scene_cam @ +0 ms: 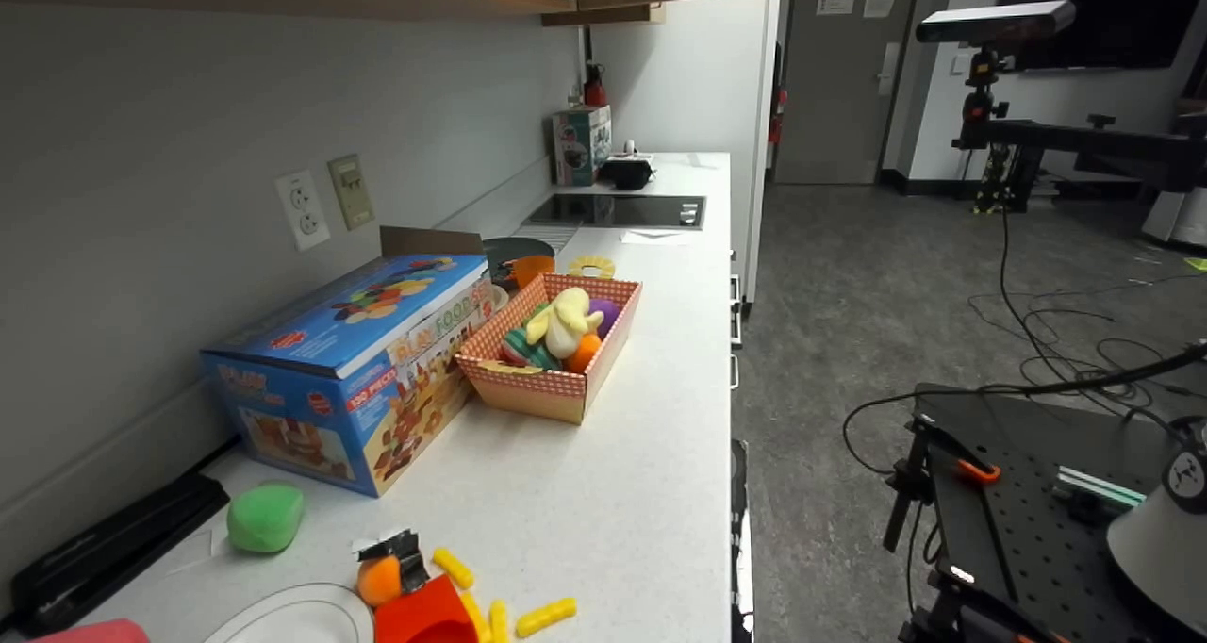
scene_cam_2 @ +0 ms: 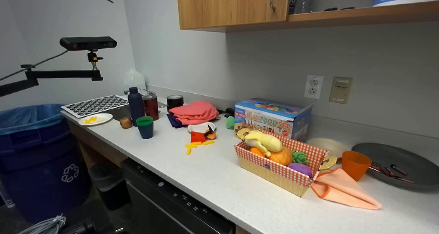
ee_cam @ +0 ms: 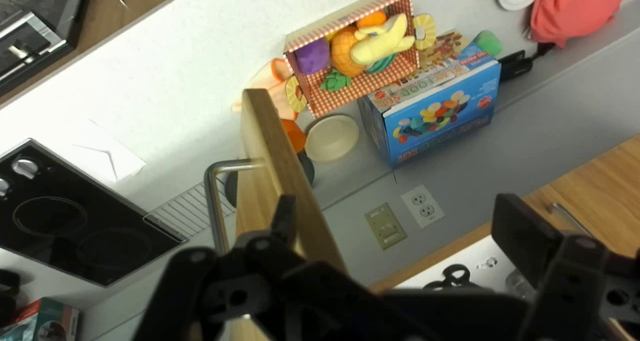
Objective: Close the cupboard completely
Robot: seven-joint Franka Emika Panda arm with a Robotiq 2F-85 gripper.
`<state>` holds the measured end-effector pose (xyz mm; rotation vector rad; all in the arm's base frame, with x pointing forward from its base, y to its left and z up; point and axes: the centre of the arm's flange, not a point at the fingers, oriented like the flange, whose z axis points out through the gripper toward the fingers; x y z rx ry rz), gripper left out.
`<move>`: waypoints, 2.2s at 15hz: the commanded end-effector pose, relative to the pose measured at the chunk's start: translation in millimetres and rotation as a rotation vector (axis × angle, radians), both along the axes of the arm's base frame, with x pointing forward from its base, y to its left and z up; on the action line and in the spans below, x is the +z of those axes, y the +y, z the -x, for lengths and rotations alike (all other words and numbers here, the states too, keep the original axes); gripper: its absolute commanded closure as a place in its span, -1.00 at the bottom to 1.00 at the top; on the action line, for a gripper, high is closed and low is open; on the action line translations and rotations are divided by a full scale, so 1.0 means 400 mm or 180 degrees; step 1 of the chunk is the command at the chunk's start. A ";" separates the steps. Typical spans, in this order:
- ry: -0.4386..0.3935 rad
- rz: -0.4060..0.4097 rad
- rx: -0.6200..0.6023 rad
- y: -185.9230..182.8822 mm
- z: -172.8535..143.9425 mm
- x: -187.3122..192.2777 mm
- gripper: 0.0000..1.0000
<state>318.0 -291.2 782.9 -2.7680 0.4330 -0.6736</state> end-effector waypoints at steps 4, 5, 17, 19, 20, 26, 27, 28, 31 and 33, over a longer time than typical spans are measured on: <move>0.0418 0.0478 0.0292 -0.057 -0.034 0.022 -1.00; 0.0332 0.0545 0.0290 -0.061 -0.037 0.023 -1.00; -0.0853 0.0792 -0.0447 -0.051 -0.022 0.077 -1.00; -0.0906 0.0658 -0.0546 -0.034 -0.027 0.077 -1.00; -0.0939 0.0585 -0.0586 -0.025 -0.030 0.073 -1.00; -0.1116 0.0238 -0.0711 0.070 -0.066 0.068 -1.00; -0.1152 0.0199 -0.0715 0.091 -0.074 0.069 -1.00; -0.1173 0.0159 -0.0717 0.110 -0.082 0.068 -1.00; -0.1229 0.0057 -0.0703 0.179 -0.121 0.076 -1.00; -0.1259 -0.0002 -0.0692 0.224 -0.151 0.079 -1.00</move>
